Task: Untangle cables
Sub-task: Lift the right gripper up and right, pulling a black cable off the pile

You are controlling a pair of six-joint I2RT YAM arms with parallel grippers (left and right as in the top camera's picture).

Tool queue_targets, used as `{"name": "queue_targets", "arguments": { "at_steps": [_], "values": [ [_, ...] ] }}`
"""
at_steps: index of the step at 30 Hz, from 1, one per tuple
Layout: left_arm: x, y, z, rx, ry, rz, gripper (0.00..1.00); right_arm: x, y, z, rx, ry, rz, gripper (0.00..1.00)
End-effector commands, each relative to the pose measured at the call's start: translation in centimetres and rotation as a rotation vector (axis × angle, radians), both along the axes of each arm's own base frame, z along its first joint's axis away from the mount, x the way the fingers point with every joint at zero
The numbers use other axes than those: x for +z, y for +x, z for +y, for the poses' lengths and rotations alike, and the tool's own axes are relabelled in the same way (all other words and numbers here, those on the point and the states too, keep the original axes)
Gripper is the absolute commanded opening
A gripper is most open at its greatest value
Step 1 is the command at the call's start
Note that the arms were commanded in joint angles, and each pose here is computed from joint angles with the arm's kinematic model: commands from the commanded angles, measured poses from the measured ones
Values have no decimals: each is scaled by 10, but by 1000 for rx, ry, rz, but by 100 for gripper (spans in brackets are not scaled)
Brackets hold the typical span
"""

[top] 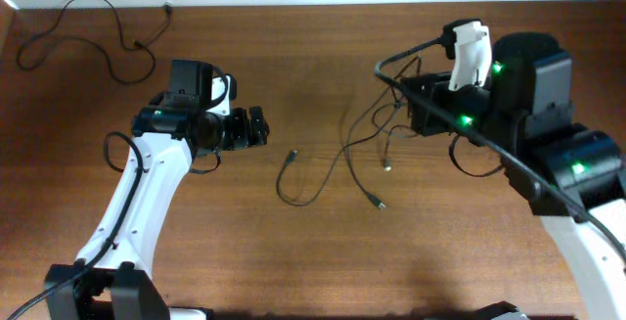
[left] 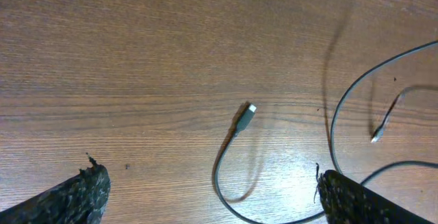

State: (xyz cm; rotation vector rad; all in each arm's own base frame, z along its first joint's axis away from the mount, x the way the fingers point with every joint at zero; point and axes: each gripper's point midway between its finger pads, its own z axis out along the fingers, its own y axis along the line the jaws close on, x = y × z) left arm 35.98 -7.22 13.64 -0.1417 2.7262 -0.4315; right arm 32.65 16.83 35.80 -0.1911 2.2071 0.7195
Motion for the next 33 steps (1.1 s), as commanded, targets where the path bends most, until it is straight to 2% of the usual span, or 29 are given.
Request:
{"name": "queue_targets", "arguments": {
  "at_steps": [1,4,5,7,10,11,15,16,20,24,28,33],
  "values": [
    [-1,-1,1,10,5,-1,99,22,-16,34,197,157,-6,5],
    [-1,-1,1,10,5,0,99,40,-25,46,291,219,-51,7],
    [-1,-1,1,10,5,0,99,38,-21,44,274,208,-53,7],
    [-1,-1,1,10,5,-1,99,12,0,21,98,90,-13,4],
    [-1,-1,1,10,5,-1,99,-48,29,-53,-355,-169,136,4],
    [-1,-1,1,10,5,-1,99,-61,28,-58,-402,-168,200,4],
    [-1,-1,1,10,4,0,99,-67,24,-32,-243,-125,232,4],
    [-1,-1,1,10,4,0,99,-67,24,-31,-229,-132,226,11],
    [-1,-1,1,10,4,-1,99,-77,18,-27,-185,-156,262,56],
    [0,2,0,10,3,-11,99,-113,3,-18,-129,-189,424,73],
    [1,3,0,10,3,-19,99,-169,-9,0,-66,-292,609,76],
    [1,3,0,9,3,-18,99,-242,-24,39,166,-461,738,91]
  ]
}}
